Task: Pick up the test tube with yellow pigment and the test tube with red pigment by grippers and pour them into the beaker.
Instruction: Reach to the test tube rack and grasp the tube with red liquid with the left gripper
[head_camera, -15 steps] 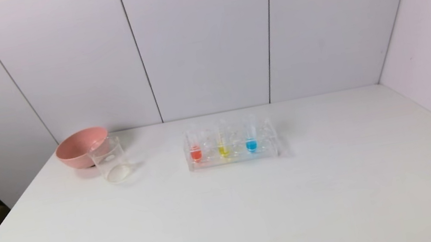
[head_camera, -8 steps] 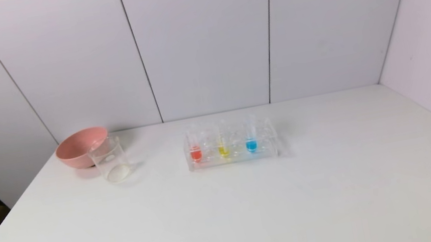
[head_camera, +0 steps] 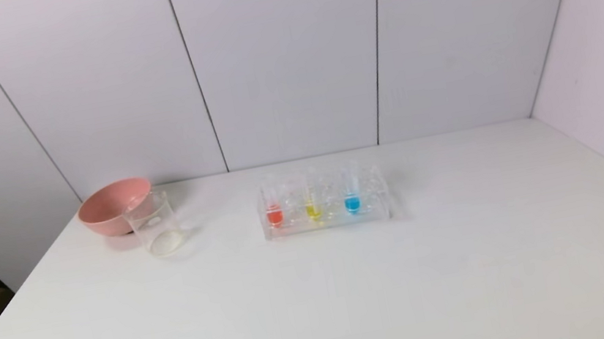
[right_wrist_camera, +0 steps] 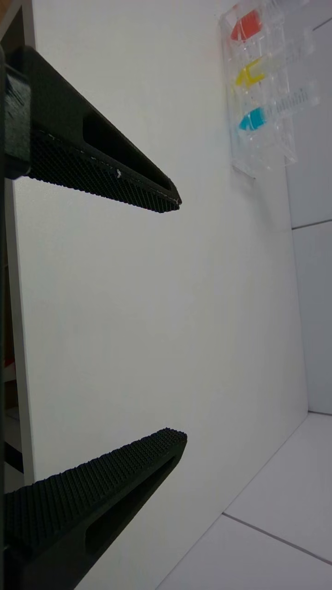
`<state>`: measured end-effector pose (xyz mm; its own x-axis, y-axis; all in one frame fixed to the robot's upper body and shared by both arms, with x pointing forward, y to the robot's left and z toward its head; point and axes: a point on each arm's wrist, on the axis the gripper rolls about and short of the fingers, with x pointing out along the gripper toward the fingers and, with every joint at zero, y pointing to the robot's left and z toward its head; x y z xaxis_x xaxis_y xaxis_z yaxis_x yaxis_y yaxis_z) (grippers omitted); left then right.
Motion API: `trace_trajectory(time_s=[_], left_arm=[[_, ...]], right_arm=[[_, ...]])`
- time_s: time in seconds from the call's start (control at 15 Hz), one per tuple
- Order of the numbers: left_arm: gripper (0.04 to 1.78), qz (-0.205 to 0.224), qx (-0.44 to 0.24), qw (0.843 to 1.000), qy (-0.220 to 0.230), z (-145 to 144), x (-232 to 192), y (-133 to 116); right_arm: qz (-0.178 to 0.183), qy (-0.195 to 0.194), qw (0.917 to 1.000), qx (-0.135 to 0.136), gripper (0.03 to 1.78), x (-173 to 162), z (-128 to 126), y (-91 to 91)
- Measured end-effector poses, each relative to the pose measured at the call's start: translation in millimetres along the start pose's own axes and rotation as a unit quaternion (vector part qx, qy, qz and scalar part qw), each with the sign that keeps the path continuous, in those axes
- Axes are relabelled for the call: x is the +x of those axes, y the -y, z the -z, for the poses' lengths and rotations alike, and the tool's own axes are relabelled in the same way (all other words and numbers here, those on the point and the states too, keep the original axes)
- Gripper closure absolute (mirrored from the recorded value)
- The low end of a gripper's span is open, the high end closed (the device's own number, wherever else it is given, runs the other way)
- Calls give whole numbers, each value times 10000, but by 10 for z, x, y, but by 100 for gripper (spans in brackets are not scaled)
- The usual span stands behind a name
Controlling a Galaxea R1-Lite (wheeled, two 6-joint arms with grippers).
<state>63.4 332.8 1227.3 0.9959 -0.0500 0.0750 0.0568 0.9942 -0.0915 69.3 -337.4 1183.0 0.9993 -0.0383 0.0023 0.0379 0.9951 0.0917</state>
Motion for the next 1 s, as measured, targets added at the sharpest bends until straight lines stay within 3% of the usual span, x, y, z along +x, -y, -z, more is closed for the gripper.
trace_trajectory(time_s=[0.27, 0.53, 0.8, 1.0], left_arm=[[4, 749, -36, 9962, -443, -449, 231, 61], [4, 1755, -12, 9787, -1064, -825, 665, 136], [4, 2350, -130, 9524, -1935, -911, 1254, 242], [4, 2482, -162, 9368, -2459, -837, 1758, 423]], right_arm=[[-2, -2, 10000, 0, 10, 0, 0, 0], [-2, 0, 10000, 0, 10, 0, 0, 0], [-2, 0, 10000, -2, 10, 0, 0, 0], [0, -2, 10000, 0, 10, 0, 0, 0]])
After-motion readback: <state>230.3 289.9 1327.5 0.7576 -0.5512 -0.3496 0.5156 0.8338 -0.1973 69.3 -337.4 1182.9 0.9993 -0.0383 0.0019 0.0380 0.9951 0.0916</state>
